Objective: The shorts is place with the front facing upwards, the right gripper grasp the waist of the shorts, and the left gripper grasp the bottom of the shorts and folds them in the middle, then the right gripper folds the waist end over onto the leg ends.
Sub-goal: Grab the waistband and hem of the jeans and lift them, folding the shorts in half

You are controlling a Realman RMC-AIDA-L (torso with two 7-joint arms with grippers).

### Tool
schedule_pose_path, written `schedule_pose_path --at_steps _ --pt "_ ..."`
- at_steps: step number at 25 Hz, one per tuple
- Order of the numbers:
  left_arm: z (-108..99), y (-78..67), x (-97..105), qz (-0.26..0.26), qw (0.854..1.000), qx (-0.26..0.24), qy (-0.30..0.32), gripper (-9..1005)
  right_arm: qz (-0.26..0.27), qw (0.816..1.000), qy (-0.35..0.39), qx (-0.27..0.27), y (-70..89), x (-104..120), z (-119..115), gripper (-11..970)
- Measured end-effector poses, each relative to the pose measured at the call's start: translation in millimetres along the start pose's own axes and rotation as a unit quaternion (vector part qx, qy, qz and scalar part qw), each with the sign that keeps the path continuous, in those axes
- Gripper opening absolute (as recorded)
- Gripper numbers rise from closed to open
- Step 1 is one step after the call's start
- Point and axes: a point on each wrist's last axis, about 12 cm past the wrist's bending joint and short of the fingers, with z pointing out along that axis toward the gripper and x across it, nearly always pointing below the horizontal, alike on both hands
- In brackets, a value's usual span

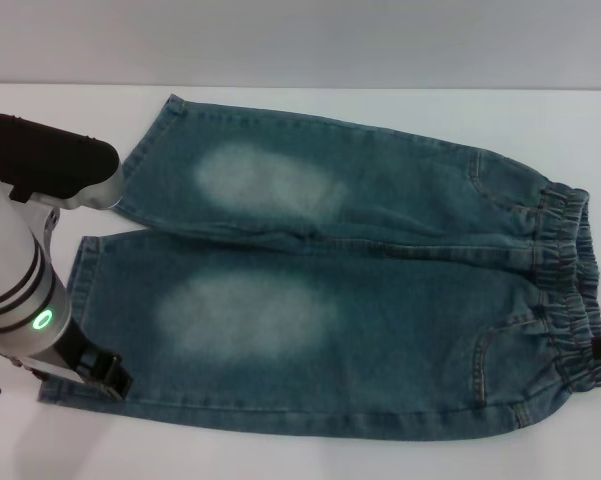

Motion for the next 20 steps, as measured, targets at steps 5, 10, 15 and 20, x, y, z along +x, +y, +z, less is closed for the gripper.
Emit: schedule_pose_path --at_steps 5,10,15,20 --pt "7.4 2.4 0.7 -0.007 1.0 -0.002 0.01 784 -0.002 1.0 0.001 -0.001 0.8 0.1 -0.7 825" --pt "9.6 3.4 0.1 -0.01 1.0 -0.006 0.012 784 -0.005 1.0 0.003 -0.003 2.3 -1.1 -1.2 825" --pt "11.1 4.3 -1.3 -0.012 1.0 -0.009 0.012 784 -0.006 1.0 0.003 -0.003 2.6 -1.9 -1.7 825" --pt "12.6 5.0 -3.5 -0.011 1.0 -0.014 0.016 785 -0.006 1.0 0.002 -0.002 2.6 -2.3 -2.1 825"
